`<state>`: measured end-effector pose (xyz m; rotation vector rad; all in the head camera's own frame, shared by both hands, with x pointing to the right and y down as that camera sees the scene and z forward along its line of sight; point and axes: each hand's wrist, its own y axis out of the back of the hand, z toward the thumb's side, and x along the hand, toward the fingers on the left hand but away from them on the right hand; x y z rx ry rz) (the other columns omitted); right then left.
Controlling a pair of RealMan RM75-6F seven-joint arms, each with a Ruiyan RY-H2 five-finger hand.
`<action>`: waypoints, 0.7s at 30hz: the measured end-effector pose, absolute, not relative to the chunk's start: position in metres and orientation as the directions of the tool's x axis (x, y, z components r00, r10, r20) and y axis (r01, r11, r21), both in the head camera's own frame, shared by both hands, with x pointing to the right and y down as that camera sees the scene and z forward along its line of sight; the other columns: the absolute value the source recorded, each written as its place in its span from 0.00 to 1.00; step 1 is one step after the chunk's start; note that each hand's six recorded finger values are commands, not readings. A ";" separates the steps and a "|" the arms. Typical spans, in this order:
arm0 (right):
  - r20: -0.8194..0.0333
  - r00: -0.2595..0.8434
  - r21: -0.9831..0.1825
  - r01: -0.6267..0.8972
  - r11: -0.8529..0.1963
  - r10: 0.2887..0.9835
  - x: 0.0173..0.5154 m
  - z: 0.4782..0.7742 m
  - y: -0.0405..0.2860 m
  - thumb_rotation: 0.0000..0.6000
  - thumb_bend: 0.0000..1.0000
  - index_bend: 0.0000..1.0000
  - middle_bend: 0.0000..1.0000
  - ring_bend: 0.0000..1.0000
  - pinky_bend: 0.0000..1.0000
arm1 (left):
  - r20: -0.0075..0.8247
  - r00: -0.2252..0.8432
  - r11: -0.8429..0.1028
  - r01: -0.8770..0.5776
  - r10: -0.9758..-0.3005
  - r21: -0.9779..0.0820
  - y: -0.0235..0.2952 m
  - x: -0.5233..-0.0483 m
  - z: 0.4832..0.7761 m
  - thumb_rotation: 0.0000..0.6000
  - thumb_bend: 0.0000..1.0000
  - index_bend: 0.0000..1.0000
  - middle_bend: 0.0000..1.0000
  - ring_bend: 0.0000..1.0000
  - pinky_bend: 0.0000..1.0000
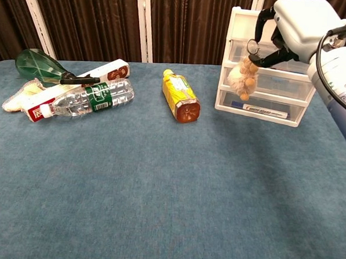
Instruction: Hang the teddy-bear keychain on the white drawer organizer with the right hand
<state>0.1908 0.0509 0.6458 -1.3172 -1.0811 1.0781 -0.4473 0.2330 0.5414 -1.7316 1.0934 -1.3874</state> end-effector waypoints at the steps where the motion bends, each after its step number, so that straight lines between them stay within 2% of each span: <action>1: -0.005 0.186 -1.000 0.004 -0.006 0.983 0.191 0.645 0.049 1.00 0.34 0.58 1.00 1.00 0.90 | 0.427 0.089 -0.436 -0.205 -0.900 -0.876 0.233 -0.447 0.541 0.87 0.07 0.00 0.00 0.00 0.00; 11: 0.050 0.240 -0.991 -0.111 0.078 0.970 0.204 0.645 0.038 1.00 0.34 0.58 1.00 1.00 0.90 | 0.427 0.089 -0.436 -0.207 -0.900 -0.876 0.233 -0.448 0.541 0.88 0.07 0.00 0.00 0.00 0.00; 21: 0.050 0.257 -0.982 -0.164 0.094 0.965 0.218 0.647 0.031 1.00 0.34 0.58 1.00 1.00 0.90 | 0.427 0.091 -0.436 -0.204 -0.900 -0.876 0.234 -0.447 0.541 0.88 0.08 0.00 0.00 0.00 0.00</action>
